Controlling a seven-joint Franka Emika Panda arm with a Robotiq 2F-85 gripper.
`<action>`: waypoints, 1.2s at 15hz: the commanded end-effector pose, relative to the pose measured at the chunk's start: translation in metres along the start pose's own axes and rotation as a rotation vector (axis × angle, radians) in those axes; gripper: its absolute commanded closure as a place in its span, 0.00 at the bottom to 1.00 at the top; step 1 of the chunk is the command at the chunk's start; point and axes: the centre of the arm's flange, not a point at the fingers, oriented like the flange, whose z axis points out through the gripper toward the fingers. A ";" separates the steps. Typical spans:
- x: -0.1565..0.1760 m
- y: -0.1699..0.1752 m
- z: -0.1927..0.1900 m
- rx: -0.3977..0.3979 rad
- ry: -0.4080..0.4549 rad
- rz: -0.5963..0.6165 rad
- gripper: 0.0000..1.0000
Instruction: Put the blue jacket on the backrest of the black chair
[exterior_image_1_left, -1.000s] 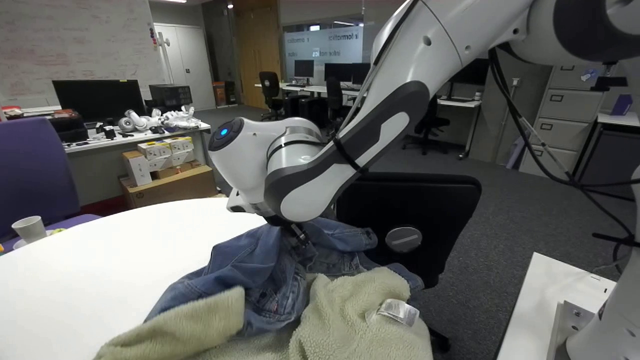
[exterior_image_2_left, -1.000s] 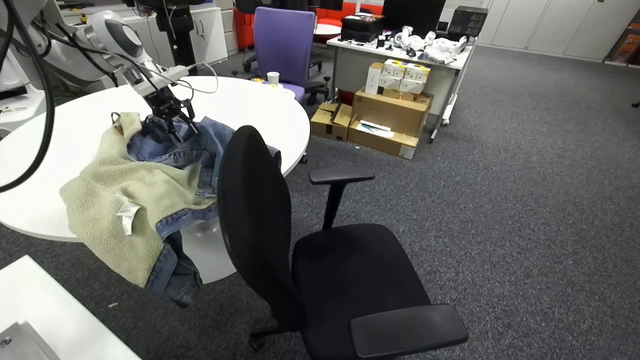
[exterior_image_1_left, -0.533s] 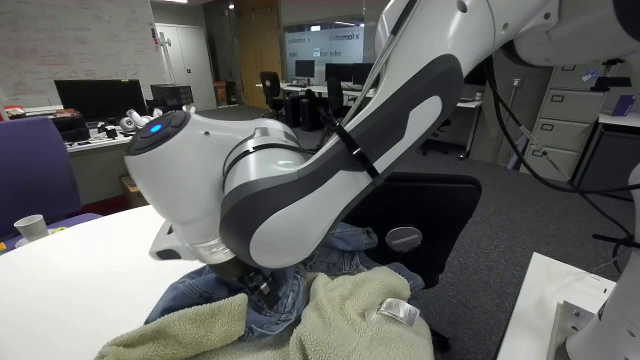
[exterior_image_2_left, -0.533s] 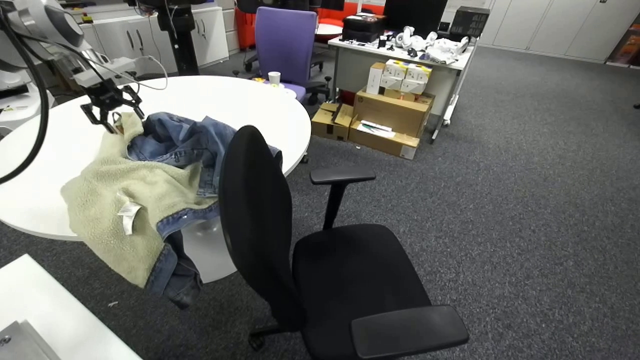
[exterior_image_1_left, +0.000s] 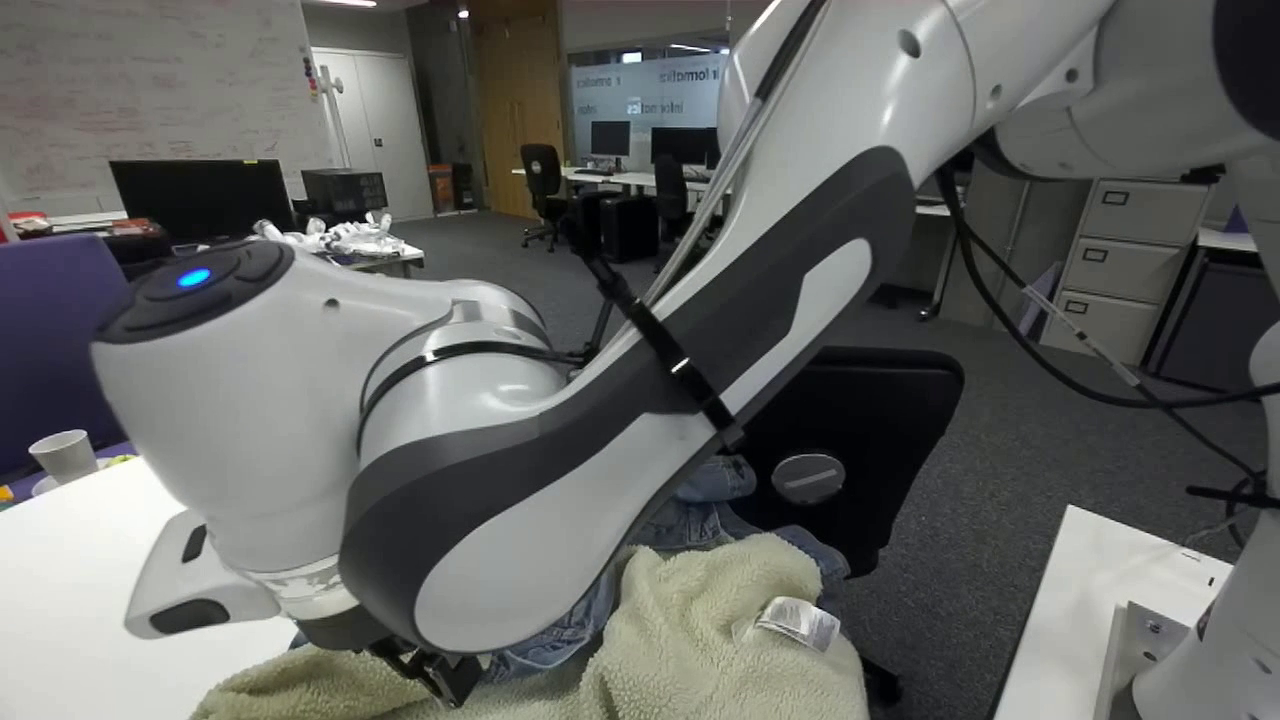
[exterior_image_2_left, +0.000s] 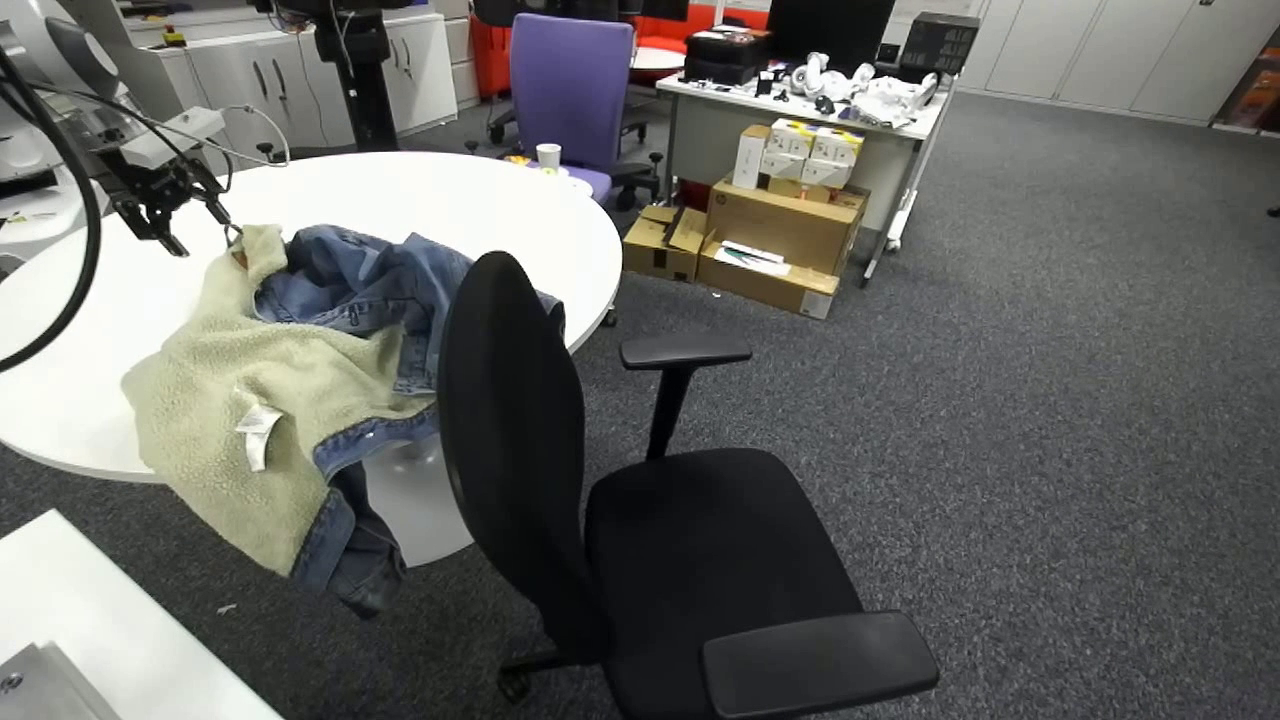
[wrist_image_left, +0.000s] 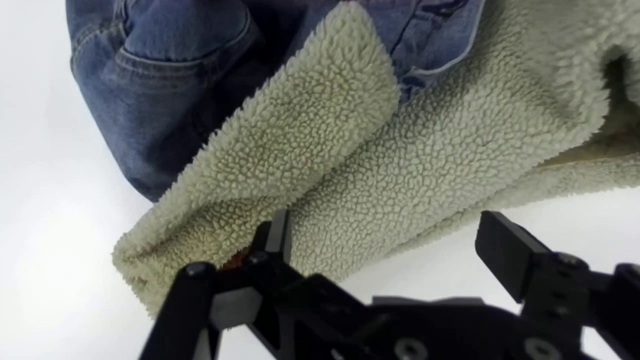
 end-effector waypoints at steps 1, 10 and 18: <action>0.000 0.002 0.005 0.001 0.005 -0.010 0.00; 0.001 0.026 0.022 -0.062 0.042 -0.086 0.00; 0.017 0.079 0.071 -0.299 0.019 -0.206 0.00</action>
